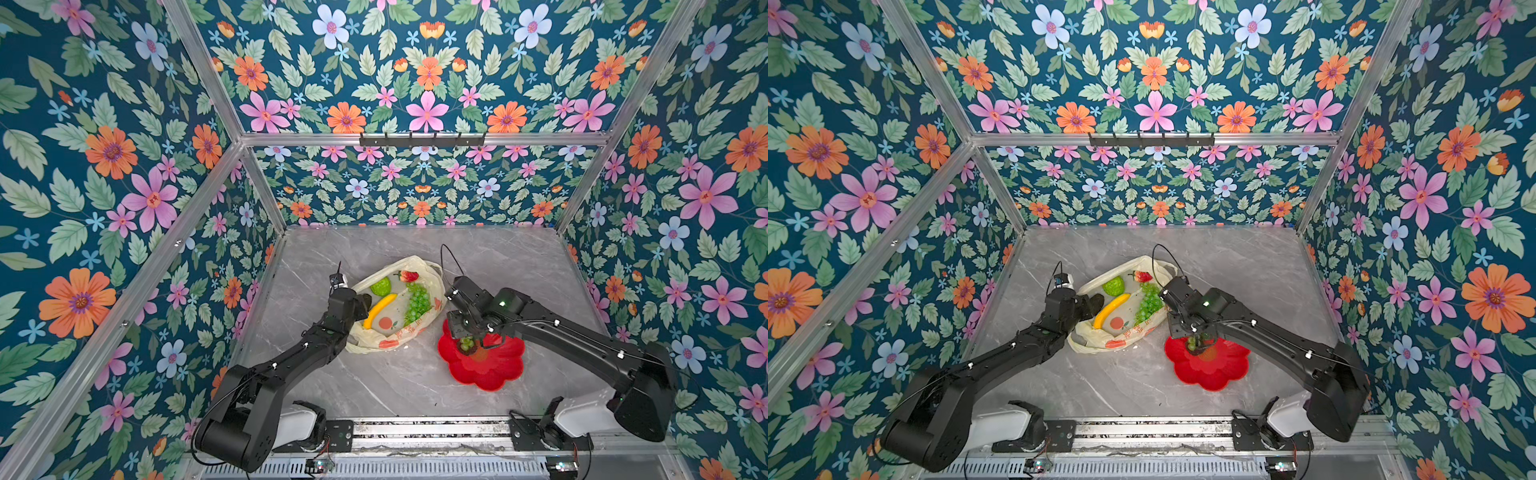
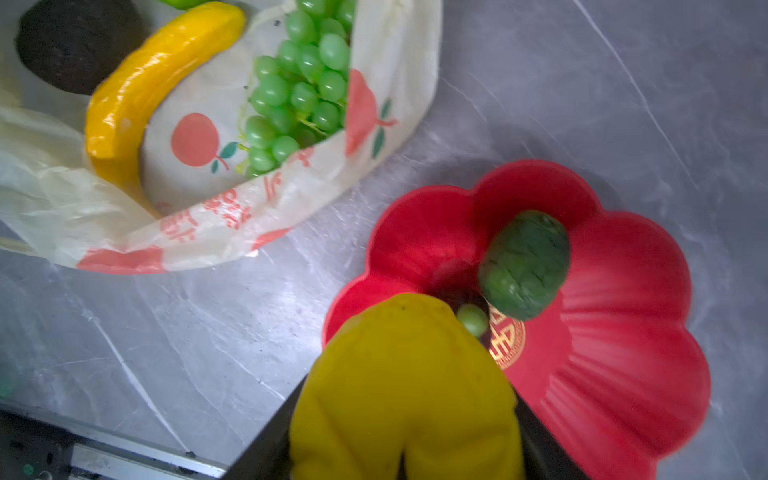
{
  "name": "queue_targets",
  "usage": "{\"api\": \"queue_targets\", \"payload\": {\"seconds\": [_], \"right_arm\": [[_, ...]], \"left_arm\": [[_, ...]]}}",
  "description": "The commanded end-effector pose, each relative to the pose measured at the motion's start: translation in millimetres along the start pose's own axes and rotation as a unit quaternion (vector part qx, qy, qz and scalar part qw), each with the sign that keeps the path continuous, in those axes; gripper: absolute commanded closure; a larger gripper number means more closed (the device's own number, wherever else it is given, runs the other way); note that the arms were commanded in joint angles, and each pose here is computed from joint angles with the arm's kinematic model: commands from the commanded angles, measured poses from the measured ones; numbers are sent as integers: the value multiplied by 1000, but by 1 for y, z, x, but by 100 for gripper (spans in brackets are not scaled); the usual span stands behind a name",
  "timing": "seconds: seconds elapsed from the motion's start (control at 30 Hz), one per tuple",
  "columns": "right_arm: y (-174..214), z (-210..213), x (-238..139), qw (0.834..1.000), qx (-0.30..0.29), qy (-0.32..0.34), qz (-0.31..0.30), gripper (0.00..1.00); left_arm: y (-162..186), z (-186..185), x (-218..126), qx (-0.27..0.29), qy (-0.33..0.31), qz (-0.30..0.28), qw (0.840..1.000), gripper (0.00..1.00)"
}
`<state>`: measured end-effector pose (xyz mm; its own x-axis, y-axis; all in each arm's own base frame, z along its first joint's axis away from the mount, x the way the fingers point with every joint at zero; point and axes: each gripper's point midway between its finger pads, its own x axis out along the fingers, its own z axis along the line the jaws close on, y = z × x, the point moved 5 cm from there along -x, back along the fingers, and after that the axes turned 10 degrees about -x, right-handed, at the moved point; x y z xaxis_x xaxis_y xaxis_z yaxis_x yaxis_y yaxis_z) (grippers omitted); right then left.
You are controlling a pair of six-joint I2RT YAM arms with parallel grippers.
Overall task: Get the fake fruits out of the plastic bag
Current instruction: 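Carry the yellow lumpy fruit over the red plate and lower it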
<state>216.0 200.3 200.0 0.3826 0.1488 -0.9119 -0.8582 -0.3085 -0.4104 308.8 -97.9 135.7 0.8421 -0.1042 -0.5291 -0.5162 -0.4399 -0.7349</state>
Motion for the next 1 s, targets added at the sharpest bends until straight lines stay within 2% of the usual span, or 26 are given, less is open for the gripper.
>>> {"api": "queue_targets", "payload": {"seconds": [0.0, 0.33, 0.57, 0.97], "right_arm": [[18, -23, -5, 998, 42, 35, 16, 40], [51, -70, 12, 986, 155, 53, 17, 43], [63, -78, 35, 981, 175, 78, 36, 43], [64, -86, 63, 975, 202, 79, 43, 42]], "left_arm": [[-4, -2, 1, 0, 0, -8, 1000, 100], [-4, -2, 1, 0, 1, -8, 1000, 100], [-4, -1, 1, 0, 0, -10, 1000, 100], [-5, -2, 0, 1, 2, -10, 1000, 100]]}}
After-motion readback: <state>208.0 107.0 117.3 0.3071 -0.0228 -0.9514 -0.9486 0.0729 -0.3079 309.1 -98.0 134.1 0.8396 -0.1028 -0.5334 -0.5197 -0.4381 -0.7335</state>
